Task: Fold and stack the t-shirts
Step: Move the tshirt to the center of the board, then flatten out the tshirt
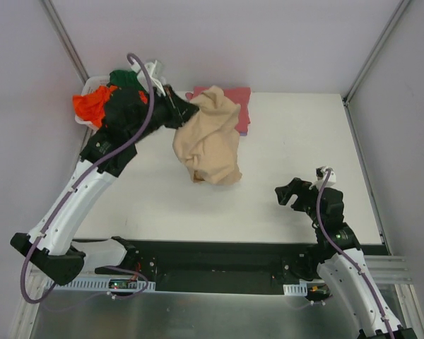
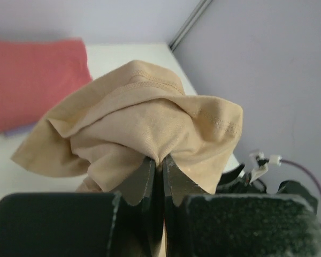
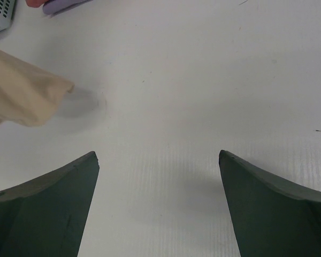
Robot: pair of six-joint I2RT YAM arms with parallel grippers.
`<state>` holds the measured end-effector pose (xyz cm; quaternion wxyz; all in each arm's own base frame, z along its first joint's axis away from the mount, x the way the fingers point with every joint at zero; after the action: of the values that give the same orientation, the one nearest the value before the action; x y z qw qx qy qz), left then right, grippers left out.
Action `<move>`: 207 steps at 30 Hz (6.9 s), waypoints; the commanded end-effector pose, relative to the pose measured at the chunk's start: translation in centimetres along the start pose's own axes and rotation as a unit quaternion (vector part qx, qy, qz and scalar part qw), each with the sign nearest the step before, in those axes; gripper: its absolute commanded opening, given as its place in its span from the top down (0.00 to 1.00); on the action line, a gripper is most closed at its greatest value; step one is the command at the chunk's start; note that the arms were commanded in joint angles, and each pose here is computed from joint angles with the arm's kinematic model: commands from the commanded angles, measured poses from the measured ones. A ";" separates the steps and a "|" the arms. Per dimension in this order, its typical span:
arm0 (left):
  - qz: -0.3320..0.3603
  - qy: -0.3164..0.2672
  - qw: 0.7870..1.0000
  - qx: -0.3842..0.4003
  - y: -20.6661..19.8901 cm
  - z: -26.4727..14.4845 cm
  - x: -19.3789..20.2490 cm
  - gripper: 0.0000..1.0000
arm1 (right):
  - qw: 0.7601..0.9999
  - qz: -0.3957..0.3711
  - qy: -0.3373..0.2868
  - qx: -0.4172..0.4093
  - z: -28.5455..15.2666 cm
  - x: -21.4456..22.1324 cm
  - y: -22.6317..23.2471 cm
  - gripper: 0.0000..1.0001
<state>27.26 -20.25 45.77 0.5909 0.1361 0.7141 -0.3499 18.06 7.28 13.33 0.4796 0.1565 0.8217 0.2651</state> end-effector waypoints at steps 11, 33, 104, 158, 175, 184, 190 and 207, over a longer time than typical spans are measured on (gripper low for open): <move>-0.095 0.006 0.973 -0.212 2.0 0.4 13.7 1.00 | 1.000 0.006 0.004 -0.020 0.0 -0.5 1.0 0.04; 0.022 0.136 0.961 -0.238 2.9 1.2 22.2 0.01 | 1.000 -0.011 0.016 -0.012 0.3 -0.6 1.0 0.04; -0.064 -0.006 0.937 -0.345 14.3 -9.4 16.4 1.00 | 0.969 -0.224 -0.106 0.012 8.1 -16.1 25.7 1.00; -0.047 0.210 0.893 -0.394 20.0 -2.0 20.8 0.01 | 0.965 -0.090 0.054 0.239 16.6 -18.5 3.3 0.04; -0.161 0.281 0.886 -0.332 16.6 -6.7 29.3 0.01 | 0.945 0.002 0.271 0.183 3.6 3.9 3.2 0.04; -0.189 0.330 0.867 -0.321 17.2 -5.7 32.5 0.01 | 0.927 0.031 0.311 0.208 5.4 5.5 -0.6 0.04; -0.194 0.353 0.855 -0.326 18.4 -3.9 33.7 0.01 | 0.915 0.048 0.330 0.228 8.8 3.8 -2.5 0.04; -0.198 0.372 0.869 -0.261 19.7 3.7 32.4 0.01 | 0.921 0.092 0.285 0.248 18.5 -7.3 -5.7 0.04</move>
<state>32.80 -14.65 7.88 0.2165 -0.0749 0.9600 -0.1607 36.68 6.26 7.98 0.1308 0.2782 0.9358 0.1726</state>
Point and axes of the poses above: each gripper's point midway between its finger pads, its own z axis out along the fingers, its own y axis along the line the jaws close on, x = y × z, the point moved 5 cm from there along -z, back along the fingers, and after that the axes turned 11 degrees about z, right-handed, at the moved point
